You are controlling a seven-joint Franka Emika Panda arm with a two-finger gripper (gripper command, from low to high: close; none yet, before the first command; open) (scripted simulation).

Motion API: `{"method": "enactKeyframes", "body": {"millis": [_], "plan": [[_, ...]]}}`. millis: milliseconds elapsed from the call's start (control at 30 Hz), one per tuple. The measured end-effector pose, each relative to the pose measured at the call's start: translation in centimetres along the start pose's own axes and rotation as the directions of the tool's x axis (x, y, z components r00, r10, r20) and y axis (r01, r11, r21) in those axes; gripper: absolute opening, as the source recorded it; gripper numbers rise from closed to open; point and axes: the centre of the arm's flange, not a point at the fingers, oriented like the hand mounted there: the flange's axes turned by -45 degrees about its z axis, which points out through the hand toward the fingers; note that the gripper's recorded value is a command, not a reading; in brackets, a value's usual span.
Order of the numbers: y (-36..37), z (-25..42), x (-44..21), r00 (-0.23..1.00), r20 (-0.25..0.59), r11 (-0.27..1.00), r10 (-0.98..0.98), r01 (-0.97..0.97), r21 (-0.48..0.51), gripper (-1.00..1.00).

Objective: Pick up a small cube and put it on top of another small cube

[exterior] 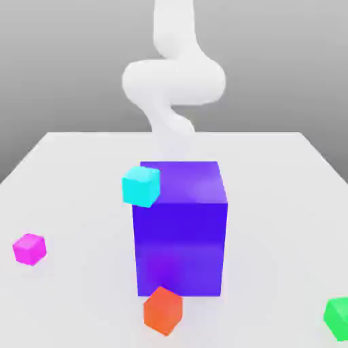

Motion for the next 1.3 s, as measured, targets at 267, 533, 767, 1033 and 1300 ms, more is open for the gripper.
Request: {"method": "enactKeyframes", "body": {"millis": [267, 533, 767, 1033, 1300], "plan": [[12.4, 15.9, -7.0, 0.968, 0.235, 0.996, 0.093, -0.088, -0.030, 0.00], [23.1, 25.6, -21.1, 0.874, 0.440, 0.978, 0.207, -0.176, -0.110, 0.00], [29.8, 27.7, -36.8, 0.738, 0.597, 0.949, 0.316, -0.228, -0.220, 0.00], [30.6, 31.8, -42.6, 0.716, 0.619, 0.946, 0.323, -0.224, -0.234, 0.00], [30.5, 32.4, -43.3, 0.715, 0.620, 0.946, 0.324, -0.227, -0.233, -1.00]]}}
